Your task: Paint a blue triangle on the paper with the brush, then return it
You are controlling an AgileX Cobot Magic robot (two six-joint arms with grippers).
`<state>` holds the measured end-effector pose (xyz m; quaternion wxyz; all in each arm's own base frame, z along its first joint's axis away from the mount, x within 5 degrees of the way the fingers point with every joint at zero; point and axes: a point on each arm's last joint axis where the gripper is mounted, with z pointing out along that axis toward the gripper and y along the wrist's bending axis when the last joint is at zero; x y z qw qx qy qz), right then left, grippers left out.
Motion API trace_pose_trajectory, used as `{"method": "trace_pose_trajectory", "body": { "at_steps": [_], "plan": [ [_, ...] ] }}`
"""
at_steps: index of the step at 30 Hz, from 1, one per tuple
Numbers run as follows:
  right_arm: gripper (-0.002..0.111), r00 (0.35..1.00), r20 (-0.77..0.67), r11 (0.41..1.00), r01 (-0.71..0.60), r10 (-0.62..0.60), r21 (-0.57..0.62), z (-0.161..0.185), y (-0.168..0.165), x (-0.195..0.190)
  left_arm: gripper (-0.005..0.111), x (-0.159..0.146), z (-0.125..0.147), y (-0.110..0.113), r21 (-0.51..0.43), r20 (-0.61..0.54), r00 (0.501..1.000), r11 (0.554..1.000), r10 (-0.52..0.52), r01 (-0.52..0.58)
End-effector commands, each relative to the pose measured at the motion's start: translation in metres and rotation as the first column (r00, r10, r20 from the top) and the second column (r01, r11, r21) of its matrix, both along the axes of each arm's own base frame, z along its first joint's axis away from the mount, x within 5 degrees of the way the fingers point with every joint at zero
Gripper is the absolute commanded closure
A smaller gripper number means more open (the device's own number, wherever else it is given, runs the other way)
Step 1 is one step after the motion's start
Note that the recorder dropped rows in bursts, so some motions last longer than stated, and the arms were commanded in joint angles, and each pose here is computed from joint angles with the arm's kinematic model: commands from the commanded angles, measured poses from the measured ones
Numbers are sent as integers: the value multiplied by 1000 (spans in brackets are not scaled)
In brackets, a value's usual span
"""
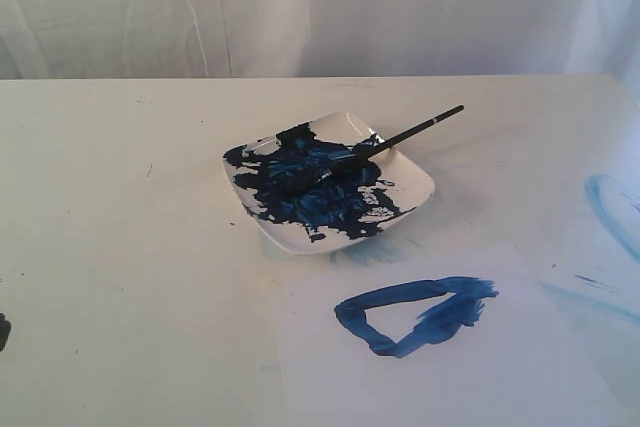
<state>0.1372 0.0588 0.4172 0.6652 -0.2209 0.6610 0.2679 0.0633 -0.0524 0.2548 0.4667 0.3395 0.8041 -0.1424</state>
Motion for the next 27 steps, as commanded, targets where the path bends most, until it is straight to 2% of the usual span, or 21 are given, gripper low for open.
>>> {"method": "trace_pose_trajectory", "body": {
  "at_steps": [1, 9, 13, 15, 19, 25, 27],
  "plan": [
    [108, 998, 66, 1000, 5, -4, -19, 6, -1, -18, 107, -1, -2, 1, 6, -5, 1000, 1000, 0, 1],
    [108, 995, 98, 1000, 5, -4, -19, 10, 0, -28, 107, -2, -1, 2, 0, 4, 1000, 1000, 5, -5],
    [108, 995, 99, 1000, 9, -7, -18, 10, -1, -28, 107, -5, 4, 14, -48, 60, 991, 992, 123, -120],
    [108, 995, 99, 1000, 7, -5, -18, 10, -1, -28, 107, -8, 8, 23, -78, 102, 969, 973, 226, -219],
    [108, 995, 98, 1000, 5, -3, -19, 10, 0, -28, 107, -19, 14, 37, -141, 190, 892, 911, 410, -388],
    [108, 995, 98, 1000, 5, -3, -19, 10, 0, -28, 107, -39, 19, 44, -223, 304, 803, 858, 513, -463],
    [108, 995, 98, 1000, 5, -3, -19, 10, 0, -28, 107, -39, 19, 45, -224, 306, 796, 852, 523, -474]
  ]
}}
